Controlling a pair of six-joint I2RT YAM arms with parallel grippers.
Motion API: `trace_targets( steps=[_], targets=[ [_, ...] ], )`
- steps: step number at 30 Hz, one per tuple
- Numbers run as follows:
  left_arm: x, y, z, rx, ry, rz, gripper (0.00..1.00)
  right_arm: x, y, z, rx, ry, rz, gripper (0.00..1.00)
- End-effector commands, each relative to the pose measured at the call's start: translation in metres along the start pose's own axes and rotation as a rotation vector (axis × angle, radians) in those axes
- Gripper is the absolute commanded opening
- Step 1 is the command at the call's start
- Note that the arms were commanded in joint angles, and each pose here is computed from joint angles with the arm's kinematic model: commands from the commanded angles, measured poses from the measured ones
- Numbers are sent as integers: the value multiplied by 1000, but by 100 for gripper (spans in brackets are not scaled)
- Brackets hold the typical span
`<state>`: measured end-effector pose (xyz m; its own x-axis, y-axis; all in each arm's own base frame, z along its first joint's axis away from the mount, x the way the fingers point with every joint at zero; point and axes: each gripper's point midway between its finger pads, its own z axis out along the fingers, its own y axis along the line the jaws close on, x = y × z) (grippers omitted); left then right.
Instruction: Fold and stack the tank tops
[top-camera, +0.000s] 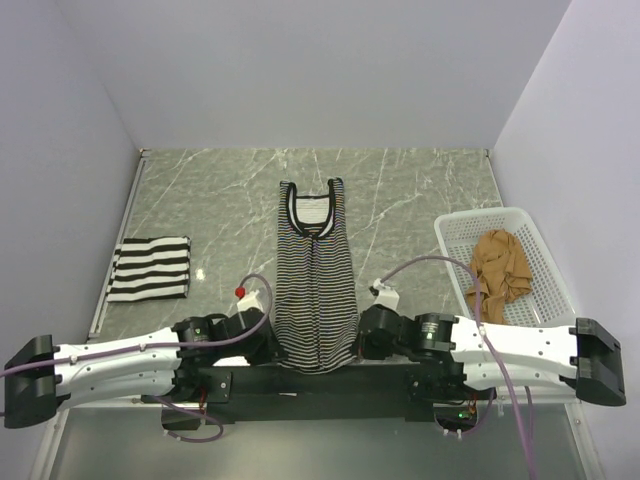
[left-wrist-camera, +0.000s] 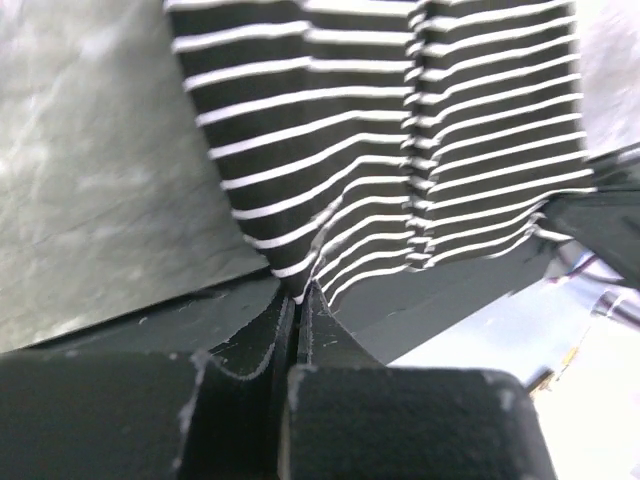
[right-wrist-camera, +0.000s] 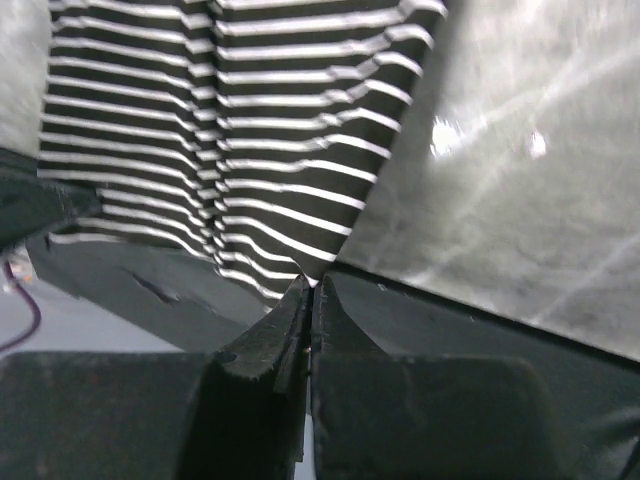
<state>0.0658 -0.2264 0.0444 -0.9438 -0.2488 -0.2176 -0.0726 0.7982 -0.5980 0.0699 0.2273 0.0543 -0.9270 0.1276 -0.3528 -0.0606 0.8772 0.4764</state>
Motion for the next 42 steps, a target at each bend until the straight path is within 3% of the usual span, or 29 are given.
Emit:
trace_targets(
  steps=[1, 17, 25, 33, 42],
  targets=[
    [-27, -25, -2, 36, -80, 29, 1, -27, 17, 0, 18, -87, -30, 0],
    [-154, -85, -8, 105, -283, 17, 1, -147, 54, 4, 4, -260, -21, 0],
    [-221, -87, 5, 108, -321, -19, 1, -232, 68, 0, -9, -327, -13, 0],
    [-290, -80, 36, 107, -317, -50, 1, -297, 54, 48, 30, -304, 23, 0],
    [-353, -82, 72, 129, -299, -65, 1, -342, 41, 97, 24, -259, 69, 0]
  ],
)
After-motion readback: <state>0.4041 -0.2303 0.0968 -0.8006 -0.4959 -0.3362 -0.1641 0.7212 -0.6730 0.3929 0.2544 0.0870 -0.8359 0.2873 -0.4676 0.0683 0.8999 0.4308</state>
